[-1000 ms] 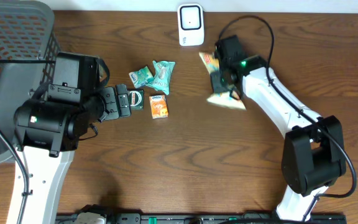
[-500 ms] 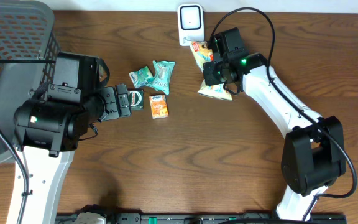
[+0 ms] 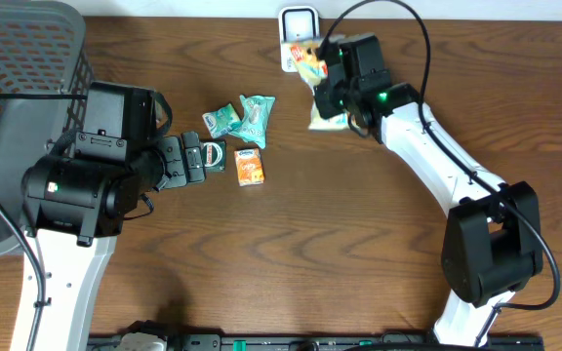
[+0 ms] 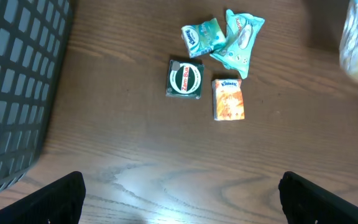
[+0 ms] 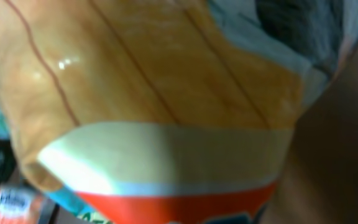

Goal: Scan the item barcode

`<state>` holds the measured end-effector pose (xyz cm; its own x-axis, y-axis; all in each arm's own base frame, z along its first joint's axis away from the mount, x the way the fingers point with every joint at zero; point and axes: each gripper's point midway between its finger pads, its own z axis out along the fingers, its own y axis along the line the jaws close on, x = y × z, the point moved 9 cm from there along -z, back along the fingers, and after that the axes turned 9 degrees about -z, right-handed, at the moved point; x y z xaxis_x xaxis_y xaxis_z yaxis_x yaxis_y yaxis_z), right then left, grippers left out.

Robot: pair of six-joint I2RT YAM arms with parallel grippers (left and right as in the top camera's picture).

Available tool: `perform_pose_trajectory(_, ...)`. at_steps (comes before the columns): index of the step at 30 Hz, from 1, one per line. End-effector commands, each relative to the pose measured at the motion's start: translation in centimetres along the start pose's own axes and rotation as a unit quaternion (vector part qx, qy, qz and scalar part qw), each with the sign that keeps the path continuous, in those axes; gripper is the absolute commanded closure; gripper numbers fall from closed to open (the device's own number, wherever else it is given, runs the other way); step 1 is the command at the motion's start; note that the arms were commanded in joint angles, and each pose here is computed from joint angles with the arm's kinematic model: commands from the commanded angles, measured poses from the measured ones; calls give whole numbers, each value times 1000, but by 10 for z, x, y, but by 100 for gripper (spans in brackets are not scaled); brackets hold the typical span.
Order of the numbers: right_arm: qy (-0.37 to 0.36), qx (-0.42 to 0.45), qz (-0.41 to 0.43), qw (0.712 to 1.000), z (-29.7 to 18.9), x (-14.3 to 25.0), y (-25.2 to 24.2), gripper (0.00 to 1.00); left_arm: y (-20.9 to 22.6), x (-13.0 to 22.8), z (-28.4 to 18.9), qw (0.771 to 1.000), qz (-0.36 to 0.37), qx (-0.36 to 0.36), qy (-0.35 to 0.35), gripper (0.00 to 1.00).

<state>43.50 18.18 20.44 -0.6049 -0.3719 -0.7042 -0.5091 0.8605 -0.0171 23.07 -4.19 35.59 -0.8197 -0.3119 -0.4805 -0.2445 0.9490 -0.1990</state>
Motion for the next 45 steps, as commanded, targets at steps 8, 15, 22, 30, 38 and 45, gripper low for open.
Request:
perform_pose_trajectory(8, -162, 60, -61, 983, 10, -62, -22, 99, 0, -2, -3, 1000, 1, -1, -7, 3)
perform_pose_trajectory(15, -240, 152, -135, 949, 54, -78, -30, 99, 0, -2, -3, 1000, 1, -1, -7, 2)
perform_pose_trajectory(22, -302, 146, -159, 929, 90, -70, -26, 99, 0, -2, -3, 1000, 1, -1, -7, 3)
perform_pose_trajectory(30, -291, 134, -175, 931, 104, -61, -21, 99, 0, -2, -3, 1000, 1, -1, -7, 2)
perform_pose_trajectory(38, -291, 129, -170, 932, 104, -60, -21, 99, 0, -2, -3, 1000, 1, -1, -7, 2)
perform_pose_trajectory(45, -322, 133, -129, 928, 92, -70, -34, 99, 0, -2, -3, 1000, 1, -1, -7, 2)
